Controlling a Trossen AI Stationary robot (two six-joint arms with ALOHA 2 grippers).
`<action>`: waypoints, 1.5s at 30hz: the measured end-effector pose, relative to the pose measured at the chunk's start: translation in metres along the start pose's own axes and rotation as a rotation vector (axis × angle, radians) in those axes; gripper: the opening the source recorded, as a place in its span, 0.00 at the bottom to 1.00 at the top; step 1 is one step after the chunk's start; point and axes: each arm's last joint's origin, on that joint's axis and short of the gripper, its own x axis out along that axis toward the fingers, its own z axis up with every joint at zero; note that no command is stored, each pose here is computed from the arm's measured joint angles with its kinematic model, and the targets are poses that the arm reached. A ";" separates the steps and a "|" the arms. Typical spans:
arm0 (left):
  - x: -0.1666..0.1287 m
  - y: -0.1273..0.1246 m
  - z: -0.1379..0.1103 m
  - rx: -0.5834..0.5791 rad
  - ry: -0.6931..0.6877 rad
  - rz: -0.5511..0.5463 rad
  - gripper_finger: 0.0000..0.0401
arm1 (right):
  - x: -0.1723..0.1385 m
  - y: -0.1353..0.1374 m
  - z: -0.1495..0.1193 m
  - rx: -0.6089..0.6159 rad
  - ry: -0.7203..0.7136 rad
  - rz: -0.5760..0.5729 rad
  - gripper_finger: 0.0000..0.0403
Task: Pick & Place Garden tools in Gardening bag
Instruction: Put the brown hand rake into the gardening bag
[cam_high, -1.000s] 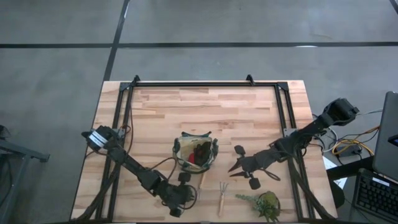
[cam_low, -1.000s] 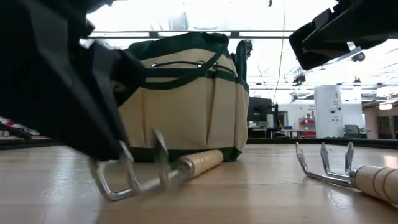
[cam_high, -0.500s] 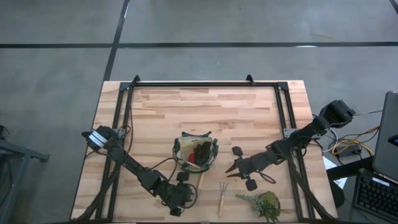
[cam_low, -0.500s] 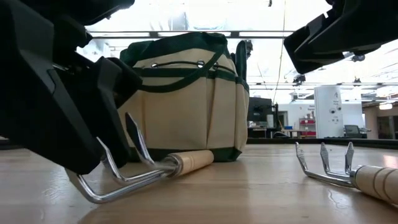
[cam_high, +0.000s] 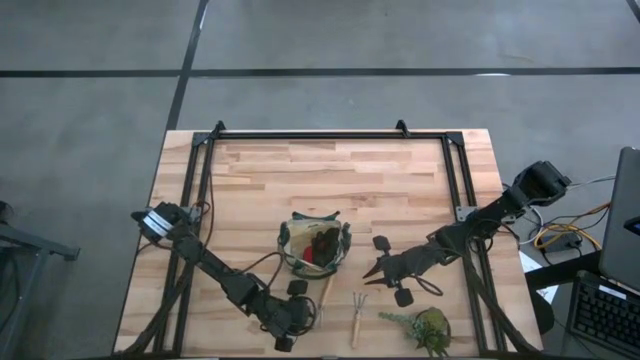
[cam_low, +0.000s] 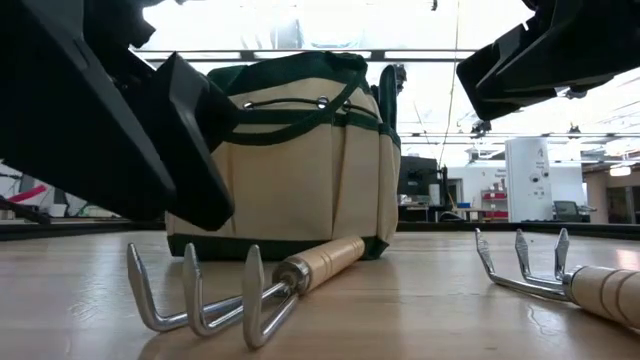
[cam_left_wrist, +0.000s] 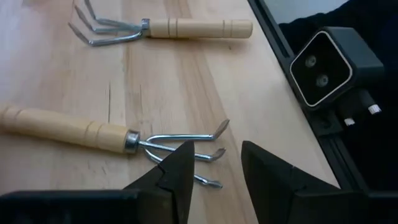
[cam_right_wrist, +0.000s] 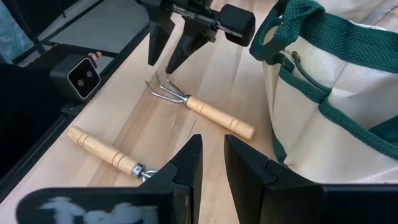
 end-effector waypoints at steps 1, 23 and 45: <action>0.000 0.000 0.000 -0.008 0.001 0.001 0.34 | 0.000 0.000 0.000 0.000 0.000 0.000 0.15; 0.017 -0.001 -0.011 0.025 0.029 -0.010 0.27 | 0.000 -0.001 0.000 0.000 -0.004 -0.026 0.14; 0.019 0.001 -0.010 0.041 0.007 0.001 0.09 | 0.000 -0.001 0.000 -0.001 -0.004 -0.026 0.14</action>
